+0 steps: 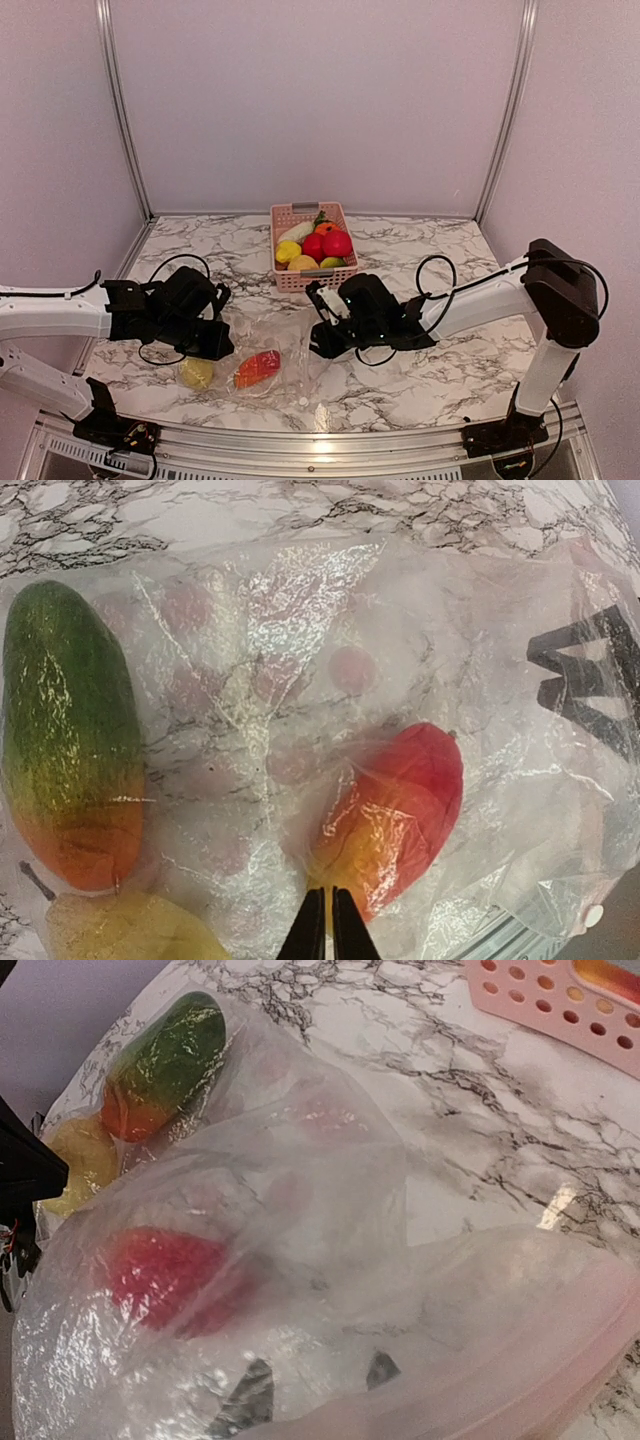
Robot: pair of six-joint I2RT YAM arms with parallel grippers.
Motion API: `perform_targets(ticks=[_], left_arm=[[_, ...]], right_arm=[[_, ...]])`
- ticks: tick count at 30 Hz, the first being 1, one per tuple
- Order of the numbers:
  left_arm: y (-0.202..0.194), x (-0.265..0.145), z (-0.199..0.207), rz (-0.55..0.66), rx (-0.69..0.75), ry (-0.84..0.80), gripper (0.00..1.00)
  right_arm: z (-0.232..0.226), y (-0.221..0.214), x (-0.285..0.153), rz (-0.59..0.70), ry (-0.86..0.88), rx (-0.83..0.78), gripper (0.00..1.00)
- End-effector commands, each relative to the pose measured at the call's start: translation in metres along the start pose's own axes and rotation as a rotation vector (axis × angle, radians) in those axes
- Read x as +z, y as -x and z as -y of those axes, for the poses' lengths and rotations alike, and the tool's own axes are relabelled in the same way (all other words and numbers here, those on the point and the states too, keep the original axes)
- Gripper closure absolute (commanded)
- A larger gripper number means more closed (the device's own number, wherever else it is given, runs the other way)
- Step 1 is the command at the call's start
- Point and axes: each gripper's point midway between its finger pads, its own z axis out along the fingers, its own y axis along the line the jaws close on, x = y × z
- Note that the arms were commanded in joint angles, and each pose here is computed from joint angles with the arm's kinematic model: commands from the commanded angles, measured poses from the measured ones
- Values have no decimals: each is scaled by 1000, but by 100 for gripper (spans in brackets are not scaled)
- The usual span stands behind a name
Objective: Open the zip-top bag and remove the fake food
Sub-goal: Adjust the fake fruit in the zipper food storage bag.
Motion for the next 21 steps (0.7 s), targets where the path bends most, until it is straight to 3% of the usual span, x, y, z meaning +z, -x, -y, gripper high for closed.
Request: perform_targets(ticks=[1, 21], left_arm=[[-8, -11, 0, -3, -9, -7, 95], [-37, 25, -8, -51, -32, -6, 95]], right_arm=[[-11, 21, -6, 44, 7, 3, 69], [-30, 7, 6, -25, 80, -50, 67]])
